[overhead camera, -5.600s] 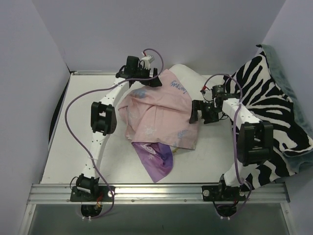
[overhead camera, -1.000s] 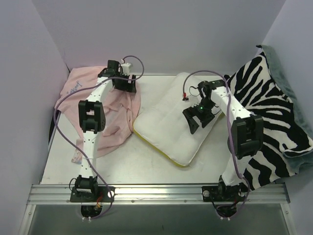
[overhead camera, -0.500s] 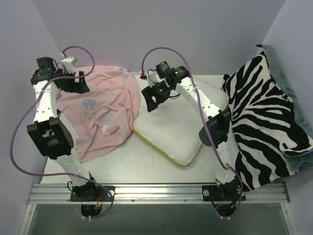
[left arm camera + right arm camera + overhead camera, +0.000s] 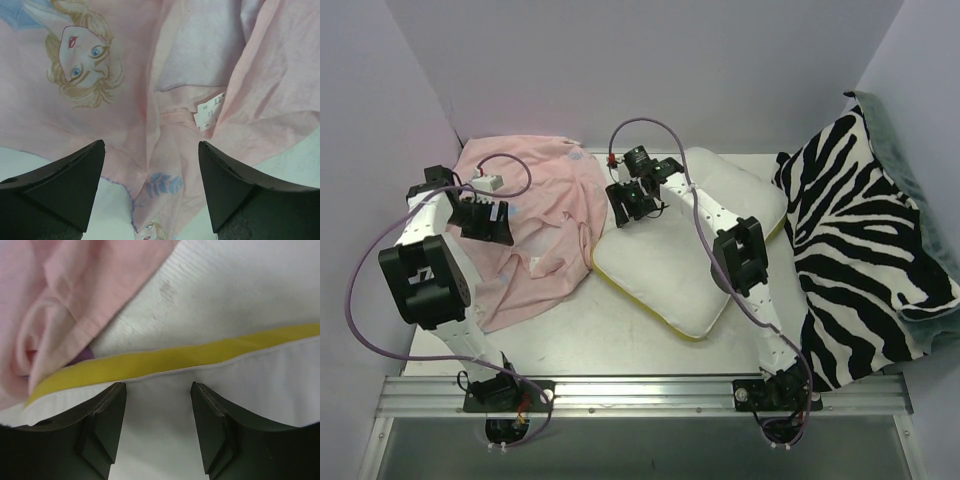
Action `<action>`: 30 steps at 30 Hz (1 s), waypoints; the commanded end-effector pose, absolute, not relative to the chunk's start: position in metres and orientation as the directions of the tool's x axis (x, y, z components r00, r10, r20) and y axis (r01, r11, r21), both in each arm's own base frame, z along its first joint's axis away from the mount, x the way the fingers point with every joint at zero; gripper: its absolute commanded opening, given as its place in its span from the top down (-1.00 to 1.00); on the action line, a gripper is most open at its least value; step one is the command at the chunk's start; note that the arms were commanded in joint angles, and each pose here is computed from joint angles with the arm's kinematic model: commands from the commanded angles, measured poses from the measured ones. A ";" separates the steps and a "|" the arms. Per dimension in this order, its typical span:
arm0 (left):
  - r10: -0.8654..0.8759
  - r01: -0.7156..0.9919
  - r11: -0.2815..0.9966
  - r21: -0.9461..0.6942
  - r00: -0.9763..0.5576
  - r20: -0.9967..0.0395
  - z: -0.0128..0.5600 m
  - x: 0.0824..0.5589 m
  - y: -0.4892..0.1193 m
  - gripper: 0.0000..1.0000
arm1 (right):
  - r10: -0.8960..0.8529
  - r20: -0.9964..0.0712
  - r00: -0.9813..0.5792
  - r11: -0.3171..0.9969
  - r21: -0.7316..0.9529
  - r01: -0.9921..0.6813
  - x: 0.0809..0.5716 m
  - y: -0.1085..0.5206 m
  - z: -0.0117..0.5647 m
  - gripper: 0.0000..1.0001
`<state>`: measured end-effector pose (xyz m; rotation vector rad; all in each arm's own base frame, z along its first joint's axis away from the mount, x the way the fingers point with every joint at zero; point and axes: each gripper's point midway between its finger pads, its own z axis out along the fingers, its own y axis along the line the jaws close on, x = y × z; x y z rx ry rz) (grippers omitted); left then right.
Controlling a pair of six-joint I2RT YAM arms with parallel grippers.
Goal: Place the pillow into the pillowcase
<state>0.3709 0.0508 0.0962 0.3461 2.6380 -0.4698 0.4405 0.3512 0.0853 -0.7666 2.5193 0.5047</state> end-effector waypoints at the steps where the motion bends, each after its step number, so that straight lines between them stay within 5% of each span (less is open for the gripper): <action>1: 0.192 0.334 0.919 -0.211 -0.845 -0.499 0.097 0.378 0.068 -0.68 | -0.511 -0.276 -0.814 0.831 0.083 -0.550 0.415 0.285 0.027 -0.08; 5: 0.182 0.332 0.917 -0.222 -0.842 -0.508 0.099 0.381 0.067 -0.68 | -0.564 -0.028 -0.825 0.820 0.096 -0.564 0.370 0.211 0.010 -0.06; 10: 0.170 0.318 0.924 -0.214 -0.840 -0.515 0.101 0.389 0.071 -0.69 | -0.669 0.108 -0.736 0.743 0.138 -0.655 0.329 0.150 0.039 -0.06; 14: 0.173 0.302 0.936 -0.179 -0.841 -0.513 0.097 0.397 0.081 -0.71 | -0.635 -0.105 -0.766 0.746 0.177 -0.642 0.358 0.181 0.092 -0.38; 16: 0.164 0.287 0.941 -0.177 -0.847 -0.506 0.095 0.402 0.084 -0.72 | -0.601 -0.274 -0.751 0.718 0.226 -0.658 0.379 0.230 0.127 -0.56; 19: 0.165 0.264 0.954 -0.143 -0.859 -0.484 0.088 0.411 0.096 -0.73 | -0.579 -0.379 -0.722 0.667 0.289 -0.687 0.380 0.299 0.142 -0.74; 30: 0.181 0.240 0.967 -0.083 -0.881 -0.438 0.067 0.423 0.123 -0.76 | -0.526 -0.406 -0.747 0.616 0.424 -0.664 0.371 0.399 0.078 -0.77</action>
